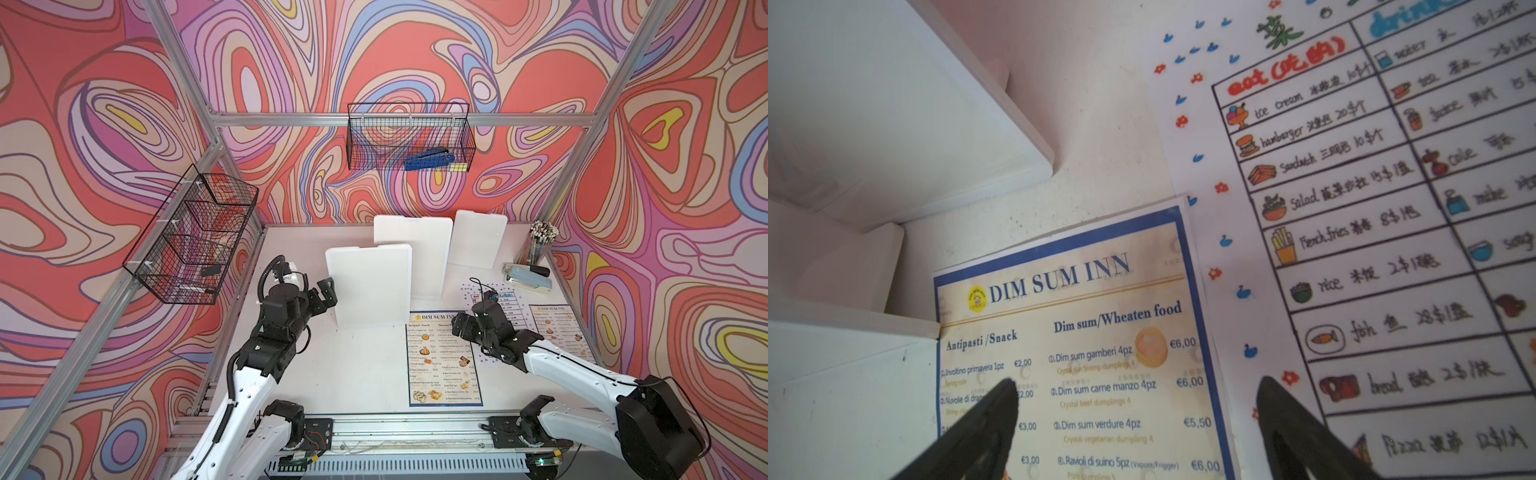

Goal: Insert the menus into the narrow rack
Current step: Move the narrow rack to the center of the board, then pick up the menu from the center of the board.

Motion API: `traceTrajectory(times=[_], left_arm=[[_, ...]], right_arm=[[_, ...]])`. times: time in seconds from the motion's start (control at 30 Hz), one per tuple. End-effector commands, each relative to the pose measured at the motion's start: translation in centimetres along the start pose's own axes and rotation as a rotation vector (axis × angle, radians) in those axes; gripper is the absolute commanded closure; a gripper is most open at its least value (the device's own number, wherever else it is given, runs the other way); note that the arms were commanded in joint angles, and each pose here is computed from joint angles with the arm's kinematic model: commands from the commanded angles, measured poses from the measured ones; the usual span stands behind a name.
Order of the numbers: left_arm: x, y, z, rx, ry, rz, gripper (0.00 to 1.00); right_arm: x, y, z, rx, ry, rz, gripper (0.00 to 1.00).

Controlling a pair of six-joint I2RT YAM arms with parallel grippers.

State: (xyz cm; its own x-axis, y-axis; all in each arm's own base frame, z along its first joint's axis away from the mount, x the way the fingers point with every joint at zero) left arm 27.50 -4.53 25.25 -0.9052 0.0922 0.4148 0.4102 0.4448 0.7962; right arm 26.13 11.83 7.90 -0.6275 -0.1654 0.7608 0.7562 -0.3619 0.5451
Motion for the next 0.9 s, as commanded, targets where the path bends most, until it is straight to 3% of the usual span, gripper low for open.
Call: traceTrajectory(times=[0.0,0.13,0.4,0.57,0.87], left_arm=[[2.3,-1.1,2.7,0.103,0.162,0.058,0.01],[4.0,-2.2,2.4,0.14,0.128,0.123,0.01],[3.6,-6.6,-2.6,0.132,-0.216,0.356,0.04],[2.9,-10.6,-3.9,0.028,-0.209,0.428,0.05],[-0.2,-20.7,-9.4,-0.088,-0.266,0.56,0.04]], right_arm=[[-0.4,-1.0,-0.9,-0.015,-0.027,0.031,0.14],[-0.8,-1.6,-1.2,-0.013,-0.035,0.051,0.17],[-3.1,-3.1,-1.0,0.002,-0.044,0.132,0.2],[-3.8,-3.4,-0.6,0.016,-0.055,0.145,0.22],[-3.0,-3.4,-0.8,0.023,-0.079,0.122,0.22]])
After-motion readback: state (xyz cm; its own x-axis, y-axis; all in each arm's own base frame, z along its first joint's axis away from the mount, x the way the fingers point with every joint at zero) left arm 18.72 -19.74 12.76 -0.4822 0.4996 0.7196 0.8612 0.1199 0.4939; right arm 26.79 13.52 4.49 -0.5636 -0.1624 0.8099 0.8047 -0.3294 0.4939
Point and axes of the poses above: each gripper's point midway between its finger pads, its own x axis back along the fingers, its own z axis along the line the jaws close on, y = z × x, the point moved 2 cm from there along x, back along the fingers, and after that the axes turned 2 degrees about -x, right-handed, at the moved point
